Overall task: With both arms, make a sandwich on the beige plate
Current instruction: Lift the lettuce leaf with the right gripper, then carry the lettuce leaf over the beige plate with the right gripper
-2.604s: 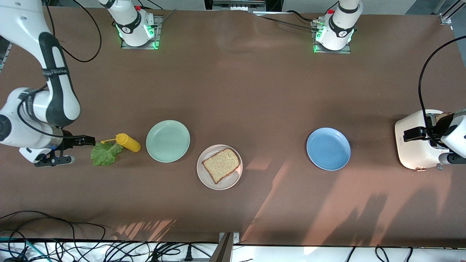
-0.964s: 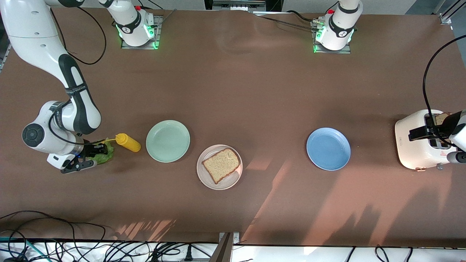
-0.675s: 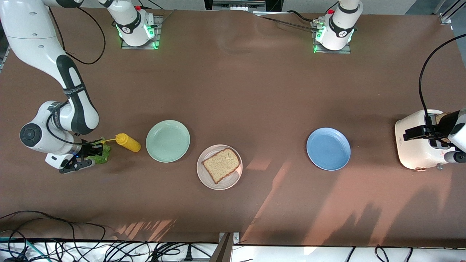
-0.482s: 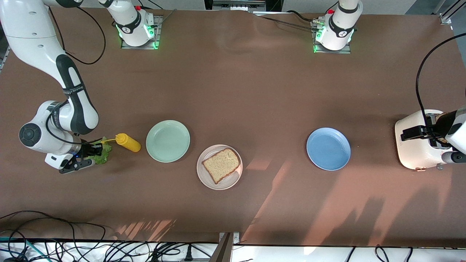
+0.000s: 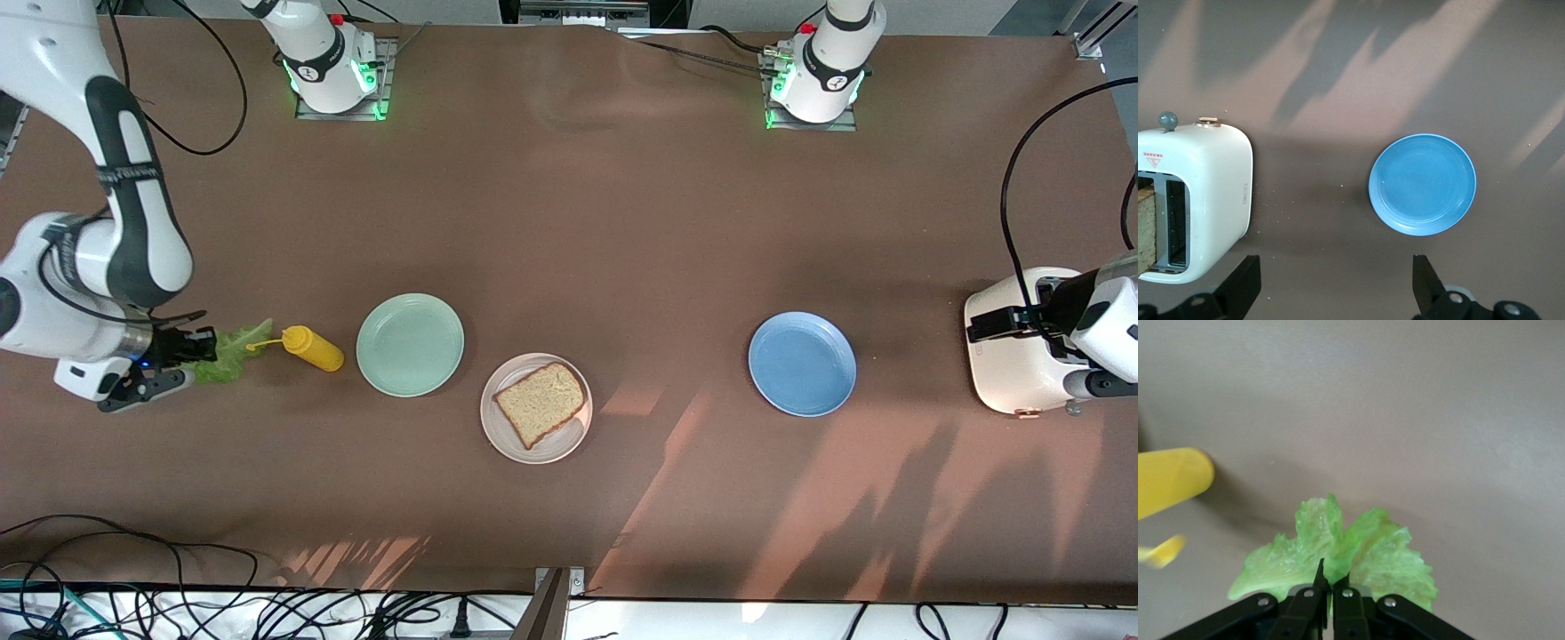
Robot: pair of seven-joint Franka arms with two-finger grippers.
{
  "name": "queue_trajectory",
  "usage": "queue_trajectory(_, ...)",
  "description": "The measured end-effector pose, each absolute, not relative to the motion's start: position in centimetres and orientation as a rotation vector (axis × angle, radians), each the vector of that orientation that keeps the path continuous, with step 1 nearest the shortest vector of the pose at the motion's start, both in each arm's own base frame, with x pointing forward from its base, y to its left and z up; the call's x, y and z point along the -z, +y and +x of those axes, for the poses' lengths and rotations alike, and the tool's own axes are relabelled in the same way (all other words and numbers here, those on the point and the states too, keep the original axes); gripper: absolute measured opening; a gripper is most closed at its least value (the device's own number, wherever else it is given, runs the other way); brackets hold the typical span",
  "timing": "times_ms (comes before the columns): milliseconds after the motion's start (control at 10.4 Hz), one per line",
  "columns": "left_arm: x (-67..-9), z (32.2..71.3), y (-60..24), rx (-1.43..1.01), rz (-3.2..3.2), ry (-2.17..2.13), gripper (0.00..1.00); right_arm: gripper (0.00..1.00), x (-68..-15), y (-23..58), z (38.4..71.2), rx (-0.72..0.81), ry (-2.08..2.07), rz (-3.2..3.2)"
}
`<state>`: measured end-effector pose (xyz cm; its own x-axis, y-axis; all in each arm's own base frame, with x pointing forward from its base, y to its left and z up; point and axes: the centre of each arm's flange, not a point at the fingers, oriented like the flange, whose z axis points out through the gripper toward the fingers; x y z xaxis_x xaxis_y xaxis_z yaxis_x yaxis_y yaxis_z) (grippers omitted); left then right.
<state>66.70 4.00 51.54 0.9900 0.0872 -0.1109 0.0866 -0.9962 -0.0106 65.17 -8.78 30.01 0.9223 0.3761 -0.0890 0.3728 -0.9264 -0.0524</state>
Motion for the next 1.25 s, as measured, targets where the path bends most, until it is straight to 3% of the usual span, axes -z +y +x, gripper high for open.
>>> queue_trajectory(675,-51.2,66.1,4.5,-0.088,-3.137,-0.125,1.0,0.04,-41.7,-8.1,61.8,-0.238,-0.59,-2.987)
queue_trajectory(868,-51.2,66.1,4.5,-0.087,-3.137,-0.125,1.0,0.04,-44.0,-6.0,62.1,-0.194,-0.561,-2.948)
queue_trajectory(1254,-51.1,66.0,4.8,-0.089,-3.135,-0.132,1.0,0.04,-45.6,5.5,65.4,-0.181,-0.376,-2.917)
